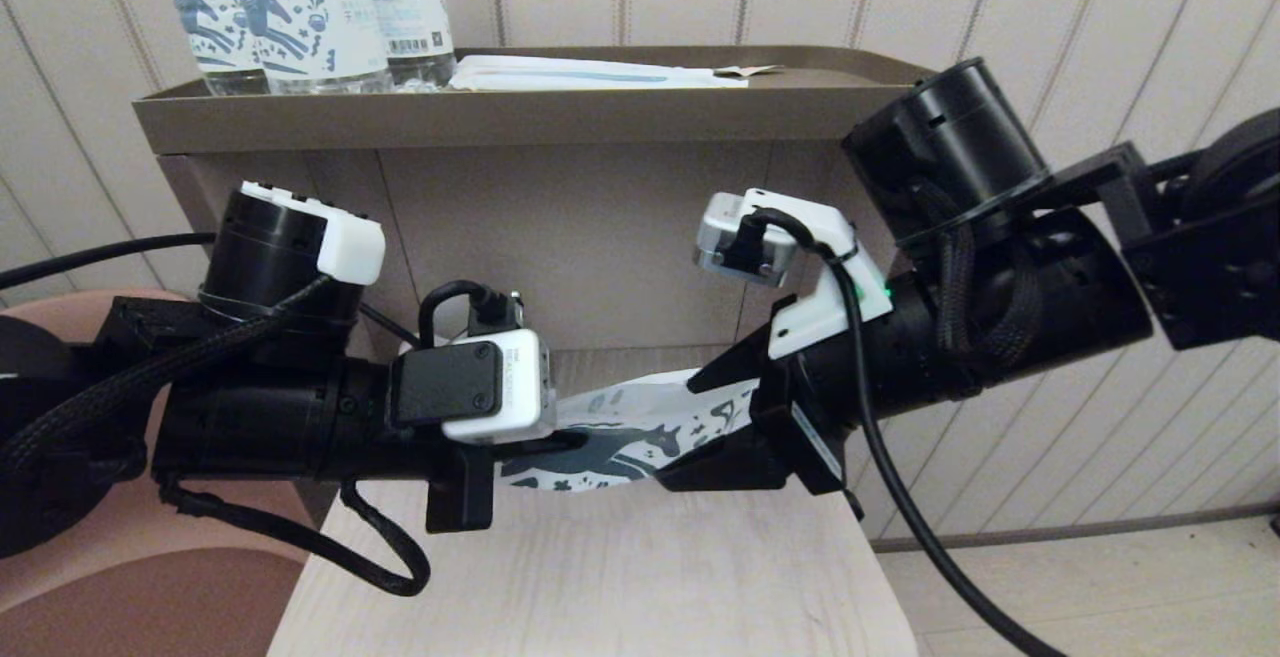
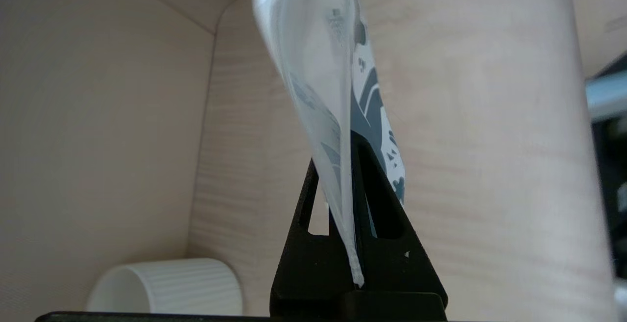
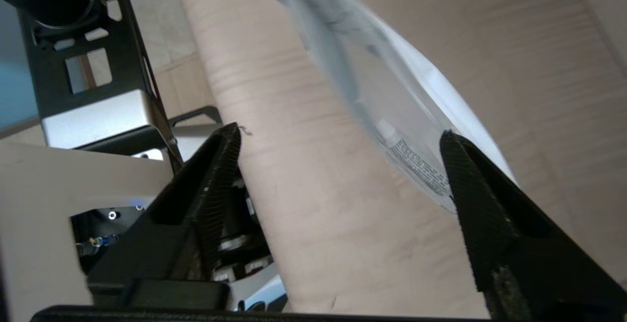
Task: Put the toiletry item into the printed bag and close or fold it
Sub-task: Place the toothpaste in the storage bag, then hand it to the other hand
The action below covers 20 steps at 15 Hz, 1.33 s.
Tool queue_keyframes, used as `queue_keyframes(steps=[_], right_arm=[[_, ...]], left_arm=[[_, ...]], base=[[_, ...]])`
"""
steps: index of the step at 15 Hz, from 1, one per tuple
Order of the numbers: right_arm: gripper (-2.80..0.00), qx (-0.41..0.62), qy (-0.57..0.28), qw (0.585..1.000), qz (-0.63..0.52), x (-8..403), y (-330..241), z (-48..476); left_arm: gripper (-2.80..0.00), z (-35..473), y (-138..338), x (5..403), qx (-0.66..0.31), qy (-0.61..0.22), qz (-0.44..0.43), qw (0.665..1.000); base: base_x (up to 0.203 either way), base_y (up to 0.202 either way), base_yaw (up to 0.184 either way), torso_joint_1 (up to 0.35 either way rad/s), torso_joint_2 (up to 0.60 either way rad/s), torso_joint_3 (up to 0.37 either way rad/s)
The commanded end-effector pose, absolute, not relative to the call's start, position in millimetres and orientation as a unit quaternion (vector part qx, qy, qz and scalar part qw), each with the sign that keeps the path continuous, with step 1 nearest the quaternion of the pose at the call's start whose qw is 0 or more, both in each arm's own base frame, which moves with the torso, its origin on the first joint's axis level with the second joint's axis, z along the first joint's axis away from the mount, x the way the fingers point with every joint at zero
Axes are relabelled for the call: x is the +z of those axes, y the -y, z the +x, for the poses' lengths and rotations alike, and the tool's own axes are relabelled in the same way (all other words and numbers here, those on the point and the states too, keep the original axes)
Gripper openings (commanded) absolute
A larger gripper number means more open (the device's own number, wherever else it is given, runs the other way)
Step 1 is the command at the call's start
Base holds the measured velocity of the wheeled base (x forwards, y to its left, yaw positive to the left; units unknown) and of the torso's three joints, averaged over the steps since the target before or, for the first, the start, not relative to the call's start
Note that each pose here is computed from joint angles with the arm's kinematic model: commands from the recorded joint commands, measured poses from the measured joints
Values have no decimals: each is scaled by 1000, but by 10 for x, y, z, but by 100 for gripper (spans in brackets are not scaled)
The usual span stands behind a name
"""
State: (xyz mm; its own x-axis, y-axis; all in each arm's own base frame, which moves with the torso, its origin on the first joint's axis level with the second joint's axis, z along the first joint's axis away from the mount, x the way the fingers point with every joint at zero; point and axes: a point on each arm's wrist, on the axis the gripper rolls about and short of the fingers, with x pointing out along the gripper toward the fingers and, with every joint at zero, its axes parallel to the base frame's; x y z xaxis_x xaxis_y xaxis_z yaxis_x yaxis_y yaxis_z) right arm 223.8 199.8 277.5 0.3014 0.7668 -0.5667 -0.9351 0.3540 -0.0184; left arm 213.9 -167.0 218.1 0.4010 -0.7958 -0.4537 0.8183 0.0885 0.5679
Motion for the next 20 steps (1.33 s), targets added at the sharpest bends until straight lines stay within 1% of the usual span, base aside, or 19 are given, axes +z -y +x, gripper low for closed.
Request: queue_keyframes(steps=[1,3,6,10,12,14,16,20], right_arm=[[0,542,-223,791,-174,2879,-1910,2132],[0,542,-219,793,-174,2909,-1827,2038],[0,534,-204,803,-168,2998,-1611,1844],[0,498,-194,831,-154,3030,-1195,1619],[0,477,-209,843,-140,2984,-1082,1614],[0,470,-229,844,-122,2919,-1059,1603],[0,466,-243,844,-107,2872,-1043,1563],[0,461,-254,847,-78,2877,-1052,1547]], left_arm=[[-280,2196,1684,2192,-544,-23,381,747],[-280,2307,1656,2191,-532,-39,365,763],[-280,2305,1610,2191,-523,-68,328,784],[-280,2142,1501,2248,-511,-121,222,822],[-280,2106,1474,2278,-501,-133,169,838],[-280,2119,1481,2330,-487,-145,95,856],[-280,2085,1457,2366,-478,-144,44,865],[-280,2062,1443,2389,-480,-105,36,870]], base=[[0,0,0,0,0,0],[0,0,0,0,0,0],[0,0,0,0,0,0],[0,0,0,0,0,0],[0,0,0,0,0,0],[0,0,0,0,0,0],[0,0,0,0,0,0],[0,0,0,0,0,0]])
